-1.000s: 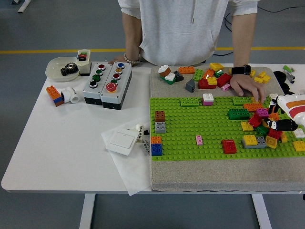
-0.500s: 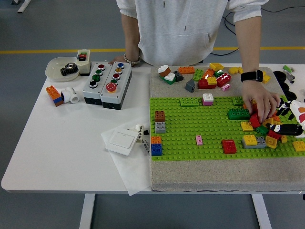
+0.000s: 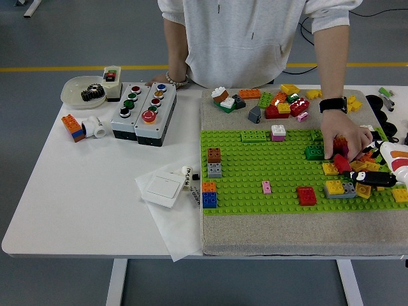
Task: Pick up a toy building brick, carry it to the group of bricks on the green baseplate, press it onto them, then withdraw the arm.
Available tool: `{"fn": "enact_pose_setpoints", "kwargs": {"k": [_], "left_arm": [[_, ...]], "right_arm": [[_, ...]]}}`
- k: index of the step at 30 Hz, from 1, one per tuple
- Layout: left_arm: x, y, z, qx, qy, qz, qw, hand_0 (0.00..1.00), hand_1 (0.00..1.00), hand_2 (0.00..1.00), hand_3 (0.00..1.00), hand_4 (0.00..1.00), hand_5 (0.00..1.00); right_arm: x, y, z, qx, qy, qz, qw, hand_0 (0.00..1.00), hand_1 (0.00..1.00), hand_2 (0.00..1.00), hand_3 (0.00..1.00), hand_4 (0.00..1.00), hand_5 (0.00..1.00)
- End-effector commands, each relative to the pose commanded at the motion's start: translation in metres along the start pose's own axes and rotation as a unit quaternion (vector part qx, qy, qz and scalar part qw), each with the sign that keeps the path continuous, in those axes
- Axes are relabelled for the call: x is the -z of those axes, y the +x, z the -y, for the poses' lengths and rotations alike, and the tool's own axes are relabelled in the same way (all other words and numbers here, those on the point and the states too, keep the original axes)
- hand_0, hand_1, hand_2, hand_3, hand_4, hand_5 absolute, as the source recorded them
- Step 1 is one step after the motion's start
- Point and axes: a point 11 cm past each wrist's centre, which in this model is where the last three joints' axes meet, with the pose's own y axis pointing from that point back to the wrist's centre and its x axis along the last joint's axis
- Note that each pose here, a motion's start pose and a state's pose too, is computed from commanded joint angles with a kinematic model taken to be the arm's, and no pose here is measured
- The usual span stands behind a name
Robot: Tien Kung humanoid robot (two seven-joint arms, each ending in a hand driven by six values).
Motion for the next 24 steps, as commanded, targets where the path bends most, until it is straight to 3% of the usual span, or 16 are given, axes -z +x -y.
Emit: {"fn": "enact_pose_setpoints", "kwargs": {"k": [17,24], "left_arm": [[-0.001,0.001,0.000,0.000,0.000,0.003,1.000,0.751,0.747,0.740,0.589,0.615,0.644],[-0.003,0.001,0.000,0.000,-0.003,0.000,1.000,0.751,0.747,0.741,0.589,0.615,0.645]], "right_arm": [[0.016,0.012,0.000,-0.026,0.045,-0.039,0.998,0.400,0.520,0.630,0.705,0.998,0.749],[0.020,0.009,0.004,-0.014,0.051,-0.049,0.997,0.403,0.521,0.630,0.705,0.998,0.747]]}}
